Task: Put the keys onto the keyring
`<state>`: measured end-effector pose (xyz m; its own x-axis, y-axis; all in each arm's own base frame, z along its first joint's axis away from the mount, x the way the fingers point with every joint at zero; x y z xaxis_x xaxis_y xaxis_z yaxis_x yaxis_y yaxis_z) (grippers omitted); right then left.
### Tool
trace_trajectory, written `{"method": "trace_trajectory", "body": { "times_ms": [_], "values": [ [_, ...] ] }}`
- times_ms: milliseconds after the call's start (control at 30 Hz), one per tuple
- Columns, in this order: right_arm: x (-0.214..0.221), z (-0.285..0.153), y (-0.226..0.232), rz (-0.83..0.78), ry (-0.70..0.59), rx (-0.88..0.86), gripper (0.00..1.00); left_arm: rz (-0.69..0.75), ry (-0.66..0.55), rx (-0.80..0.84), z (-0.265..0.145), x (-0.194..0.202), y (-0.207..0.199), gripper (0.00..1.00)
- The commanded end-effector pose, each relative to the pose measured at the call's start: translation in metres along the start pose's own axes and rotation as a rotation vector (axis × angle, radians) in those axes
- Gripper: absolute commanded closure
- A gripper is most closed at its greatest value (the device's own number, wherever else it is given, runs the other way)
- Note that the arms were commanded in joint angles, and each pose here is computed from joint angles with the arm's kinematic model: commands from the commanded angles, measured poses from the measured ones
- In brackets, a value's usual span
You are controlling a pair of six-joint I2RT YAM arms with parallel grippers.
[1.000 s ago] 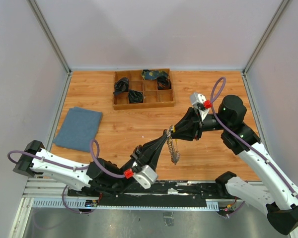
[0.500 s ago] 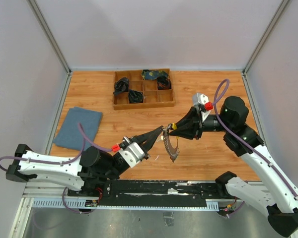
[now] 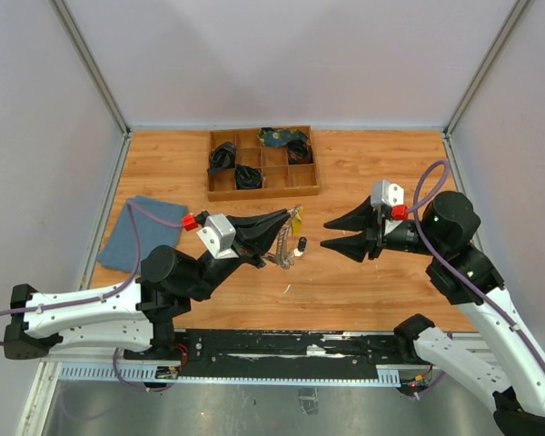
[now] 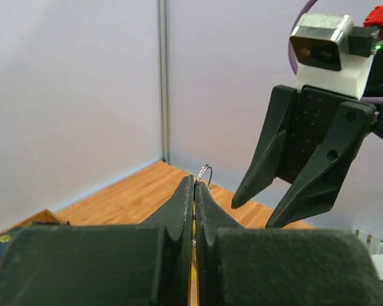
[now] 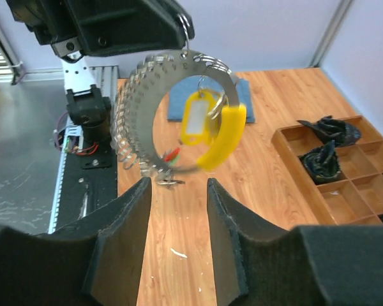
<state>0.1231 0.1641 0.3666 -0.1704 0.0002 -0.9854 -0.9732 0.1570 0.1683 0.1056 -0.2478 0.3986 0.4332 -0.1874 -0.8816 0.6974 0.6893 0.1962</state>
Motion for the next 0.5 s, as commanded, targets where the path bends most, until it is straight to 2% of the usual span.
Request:
{"method": "trace_trajectory", "body": {
  "times_ms": [0,267,467],
  "values": [
    [-0.014,-0.007,0.000,-0.090,-0.063,0.083,0.59,-0.120,-0.048,0.006,0.001,-0.006,0.002,0.99],
    [-0.028,-0.018,-0.005,-0.192,-0.191,0.214,0.55,-0.166,-0.066,0.013,0.001,-0.006,0.004,1.00],
    [-0.048,-0.006,0.005,-0.152,-0.280,0.084,0.63,-0.201,-0.101,0.056,-0.001,-0.008,0.001,0.99]
  ]
}}
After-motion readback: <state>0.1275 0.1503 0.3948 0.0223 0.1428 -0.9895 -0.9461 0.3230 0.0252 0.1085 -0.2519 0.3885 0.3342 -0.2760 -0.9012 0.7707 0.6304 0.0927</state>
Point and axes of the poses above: each gripper's point midway between its finger pads, its own z axis out along the fingers, its own y axis along the line the jaws close on, x = y × z, the point moved 7 cm from there along -z, back along the fingers, and after that the axes turned 14 degrees about z, right-handed, at the moved point
